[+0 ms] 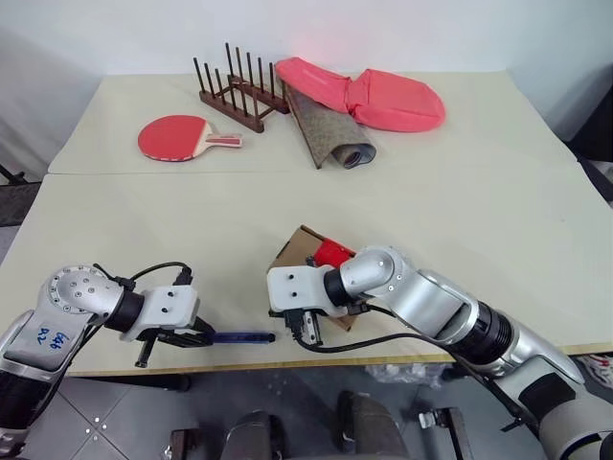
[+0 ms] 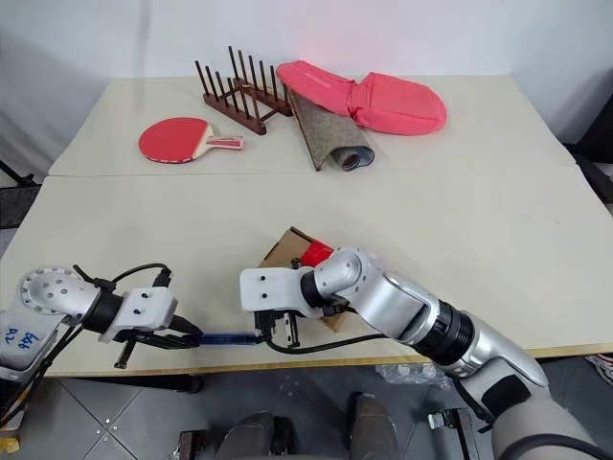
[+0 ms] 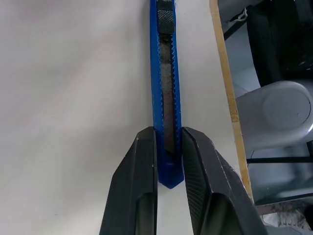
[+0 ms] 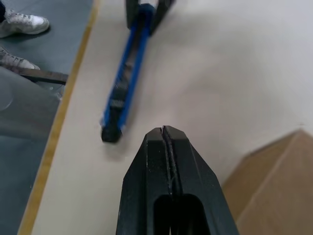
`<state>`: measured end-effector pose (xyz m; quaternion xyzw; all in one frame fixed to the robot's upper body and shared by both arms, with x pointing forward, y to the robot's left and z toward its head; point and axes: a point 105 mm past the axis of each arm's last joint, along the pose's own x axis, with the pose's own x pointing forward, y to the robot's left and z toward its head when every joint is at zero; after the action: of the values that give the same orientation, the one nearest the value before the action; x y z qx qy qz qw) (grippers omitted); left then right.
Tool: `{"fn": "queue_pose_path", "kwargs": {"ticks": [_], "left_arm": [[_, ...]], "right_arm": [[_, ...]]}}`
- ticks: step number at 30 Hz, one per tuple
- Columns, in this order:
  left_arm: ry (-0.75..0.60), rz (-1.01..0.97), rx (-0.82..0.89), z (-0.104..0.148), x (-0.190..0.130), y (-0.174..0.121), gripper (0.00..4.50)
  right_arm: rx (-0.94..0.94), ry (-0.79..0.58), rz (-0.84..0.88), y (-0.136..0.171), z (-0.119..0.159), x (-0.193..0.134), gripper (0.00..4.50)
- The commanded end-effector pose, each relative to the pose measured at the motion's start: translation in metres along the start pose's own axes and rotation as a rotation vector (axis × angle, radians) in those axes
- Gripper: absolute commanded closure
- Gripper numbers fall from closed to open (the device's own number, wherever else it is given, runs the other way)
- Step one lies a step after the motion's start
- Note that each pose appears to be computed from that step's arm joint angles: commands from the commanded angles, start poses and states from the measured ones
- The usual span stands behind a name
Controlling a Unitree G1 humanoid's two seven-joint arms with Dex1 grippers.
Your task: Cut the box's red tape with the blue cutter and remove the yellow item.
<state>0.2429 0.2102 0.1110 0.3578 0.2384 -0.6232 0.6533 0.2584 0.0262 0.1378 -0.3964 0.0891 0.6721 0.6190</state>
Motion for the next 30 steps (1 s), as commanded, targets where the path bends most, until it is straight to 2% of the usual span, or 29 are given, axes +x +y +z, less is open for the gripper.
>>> {"fn": "queue_pose_path", "kwargs": {"ticks": [1, 6, 9, 13, 17, 22, 30], "left_arm": [[0.049, -0.009, -0.027, -0.009, 0.001, -0.003, 4.06], [0.05, -0.015, -0.049, -0.008, 0.004, -0.006, 4.06], [0.048, -0.023, -0.062, -0.007, 0.004, -0.009, 4.06], [0.036, -0.032, -0.074, -0.004, 0.005, -0.013, 4.06], [0.029, -0.052, -0.088, -0.002, 0.005, -0.019, 4.06], [0.037, -0.064, -0.098, -0.004, 0.004, -0.024, 4.06], [0.053, -0.069, -0.115, -0.009, -0.002, -0.027, 4.06]], "right_arm": [[-0.045, 0.003, 0.042, 0.004, 0.003, 0.004, 4.47], [-0.088, 0.009, 0.113, 0.012, 0.004, 0.008, 4.47], [-0.183, 0.042, 0.104, 0.006, 0.006, 0.007, 4.47], [-0.259, 0.029, 0.103, 0.001, 0.021, 0.0, 4.47], [-0.279, -0.022, 0.166, 0.016, 0.037, 0.001, 4.47], [-0.308, 0.012, 0.185, 0.025, 0.03, 0.016, 4.47], [-0.401, 0.098, 0.173, 0.022, 0.013, 0.031, 4.47]]}}
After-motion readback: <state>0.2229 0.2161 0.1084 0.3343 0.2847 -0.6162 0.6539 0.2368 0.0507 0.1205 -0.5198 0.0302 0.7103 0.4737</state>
